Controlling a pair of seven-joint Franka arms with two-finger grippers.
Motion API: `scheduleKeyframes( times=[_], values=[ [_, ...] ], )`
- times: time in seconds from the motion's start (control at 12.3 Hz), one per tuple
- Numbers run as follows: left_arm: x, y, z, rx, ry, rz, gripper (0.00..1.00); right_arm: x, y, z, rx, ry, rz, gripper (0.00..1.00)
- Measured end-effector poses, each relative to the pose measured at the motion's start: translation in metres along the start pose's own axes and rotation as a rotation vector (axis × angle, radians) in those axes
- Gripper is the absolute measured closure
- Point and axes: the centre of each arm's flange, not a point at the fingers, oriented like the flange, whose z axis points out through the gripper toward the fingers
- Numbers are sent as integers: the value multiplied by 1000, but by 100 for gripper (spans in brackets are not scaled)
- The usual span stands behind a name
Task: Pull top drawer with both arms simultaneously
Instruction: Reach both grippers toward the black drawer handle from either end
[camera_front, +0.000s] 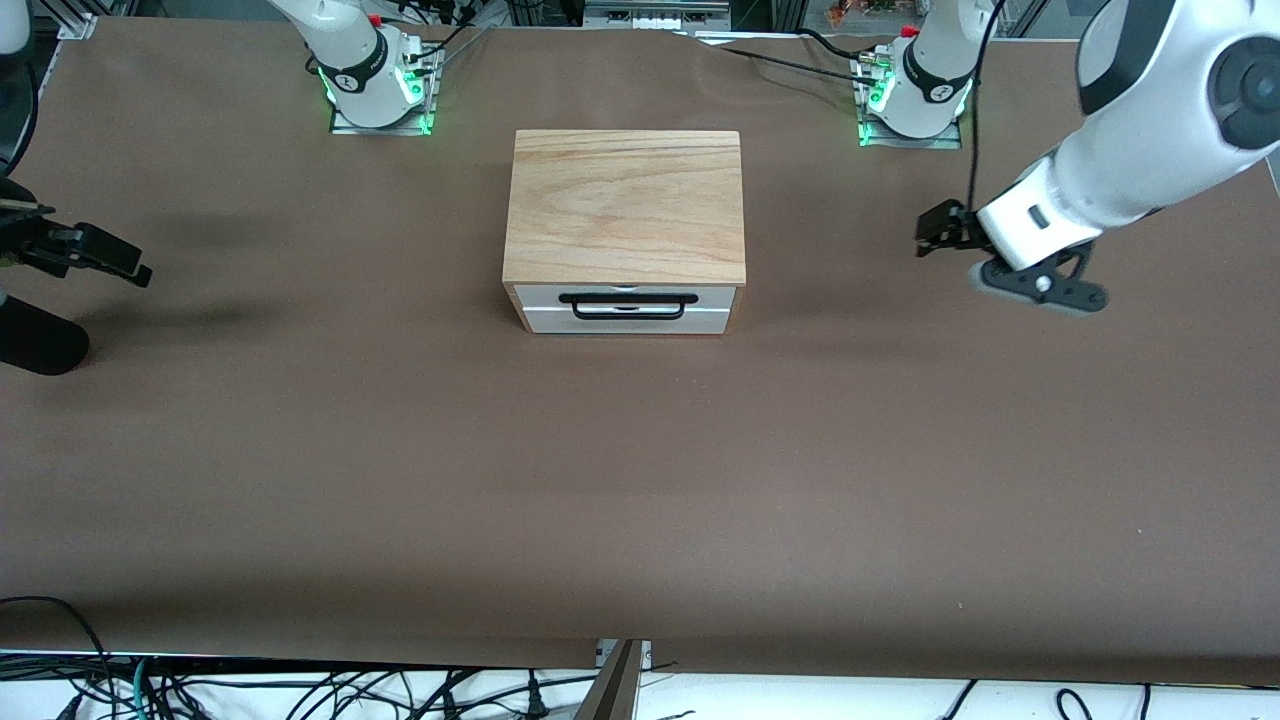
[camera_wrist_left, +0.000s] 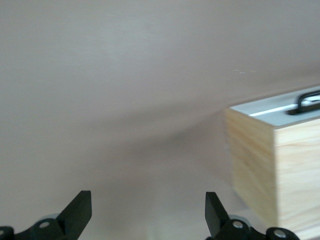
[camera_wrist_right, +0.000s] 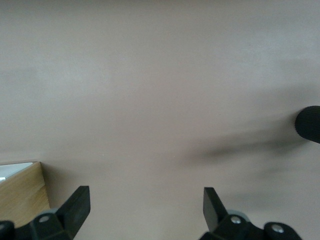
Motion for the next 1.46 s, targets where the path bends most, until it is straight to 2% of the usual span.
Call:
scheduleKeyframes(
  times=[0.24,0.49,0.57,0.65,0.81,0.97,1.05,1.14,1.22,1.46],
  values=[
    [33,6,24,-131,-37,-12,0,9,-10,28,-5,-63,-15,0],
    [63,18,45,-323,-64,-37,0,17,-11,57,-9,-124,-14,0],
    [75,21,57,-393,-66,-50,0,18,-14,62,2,-134,-15,0],
    [89,26,73,-456,-51,-53,0,20,-20,68,39,-145,-14,0],
    [114,46,111,-567,-15,-24,0,25,-34,87,180,-180,-10,0],
    [131,72,151,-755,16,28,0,40,-37,128,352,-218,-44,0],
    [136,80,170,-840,32,68,0,48,-35,157,480,-236,-51,0],
    [141,83,189,-903,56,121,0,55,-33,189,623,-246,-52,0],
    [144,81,207,-954,79,159,0,60,-32,220,741,-249,-45,0],
    [135,87,265,-1112,115,182,3,66,-50,272,938,-234,-72,0]
  ],
)
